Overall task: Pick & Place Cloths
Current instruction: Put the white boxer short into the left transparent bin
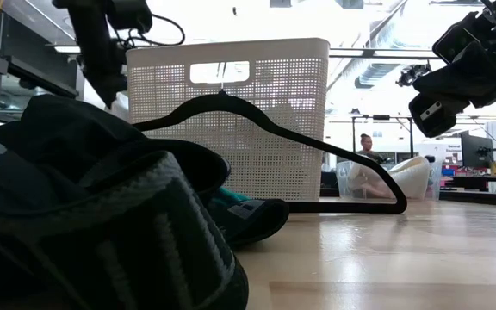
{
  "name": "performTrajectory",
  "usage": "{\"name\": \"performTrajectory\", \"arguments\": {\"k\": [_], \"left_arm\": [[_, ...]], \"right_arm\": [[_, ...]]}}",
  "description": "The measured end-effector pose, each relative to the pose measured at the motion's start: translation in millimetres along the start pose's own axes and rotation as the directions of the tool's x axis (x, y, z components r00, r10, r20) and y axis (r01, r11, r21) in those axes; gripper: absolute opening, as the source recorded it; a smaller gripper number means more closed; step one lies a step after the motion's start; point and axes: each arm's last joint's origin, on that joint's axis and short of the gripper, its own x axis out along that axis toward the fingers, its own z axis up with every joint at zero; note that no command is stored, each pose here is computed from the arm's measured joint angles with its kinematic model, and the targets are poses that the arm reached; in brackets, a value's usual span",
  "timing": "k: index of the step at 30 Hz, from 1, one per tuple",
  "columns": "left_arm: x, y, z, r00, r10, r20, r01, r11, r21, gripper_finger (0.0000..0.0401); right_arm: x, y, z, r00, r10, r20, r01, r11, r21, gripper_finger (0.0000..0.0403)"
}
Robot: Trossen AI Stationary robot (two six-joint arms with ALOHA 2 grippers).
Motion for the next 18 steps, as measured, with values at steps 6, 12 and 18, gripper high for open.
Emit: {"name": "performTrajectory", "arguments": {"k": [6, 12, 18], "left_arm": [[27, 24, 7, 0.995, -0.099, 0.004, 0.098, 0.975, -0.198, 0.0], [55, 29, 13, 0.986, -0.165, -0.023, 0.151, 0.944, -0.294, 0.0], [81, 20, 18, 0.977, -0.198, -0.082, 0.157, 0.92, -0.36, 0.0]], "right_arm": [[0, 0, 0, 1.0, 0.0, 0.0, 0.0, 1.0, 0.0, 0.0003], [0, 0, 0, 1.0, 0.0, 0.0, 0.0, 1.0, 0.0, 0.0003], [0, 0, 0, 1.0, 0.0, 0.0, 0.0, 1.0, 0.0, 0.0003]]}}
